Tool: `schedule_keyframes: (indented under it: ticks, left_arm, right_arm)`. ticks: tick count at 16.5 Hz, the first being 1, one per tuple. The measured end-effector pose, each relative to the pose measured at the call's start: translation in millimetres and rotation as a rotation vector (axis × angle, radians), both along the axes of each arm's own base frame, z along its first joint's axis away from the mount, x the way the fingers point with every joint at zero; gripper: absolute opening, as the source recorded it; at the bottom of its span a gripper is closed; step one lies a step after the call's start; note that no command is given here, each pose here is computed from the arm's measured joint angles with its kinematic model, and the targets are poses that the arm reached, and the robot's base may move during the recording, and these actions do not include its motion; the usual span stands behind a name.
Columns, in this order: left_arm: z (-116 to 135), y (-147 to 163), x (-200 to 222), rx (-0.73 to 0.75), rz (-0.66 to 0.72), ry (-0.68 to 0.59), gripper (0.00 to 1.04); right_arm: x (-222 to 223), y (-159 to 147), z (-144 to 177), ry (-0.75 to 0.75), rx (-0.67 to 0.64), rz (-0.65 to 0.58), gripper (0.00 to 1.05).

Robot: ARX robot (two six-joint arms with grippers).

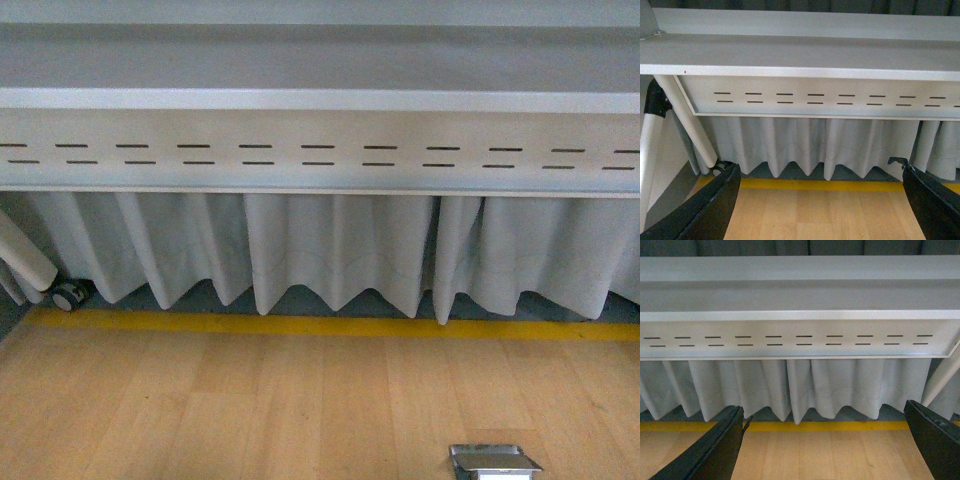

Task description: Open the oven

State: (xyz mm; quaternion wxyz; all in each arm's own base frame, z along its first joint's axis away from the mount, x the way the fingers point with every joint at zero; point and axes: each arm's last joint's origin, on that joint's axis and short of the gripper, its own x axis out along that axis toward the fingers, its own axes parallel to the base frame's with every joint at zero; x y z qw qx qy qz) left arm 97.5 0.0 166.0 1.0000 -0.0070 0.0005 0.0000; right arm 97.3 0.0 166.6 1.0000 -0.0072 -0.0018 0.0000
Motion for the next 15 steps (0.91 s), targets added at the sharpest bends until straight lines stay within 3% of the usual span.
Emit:
schedule_keyframes:
  ticks: [15]
  left_arm:
    - [0.0,0.0,0.0,0.0,0.0,0.0,0.98]
  right_arm:
    - [0.0,0.0,0.0,0.0,0.0,0.0,0.98]
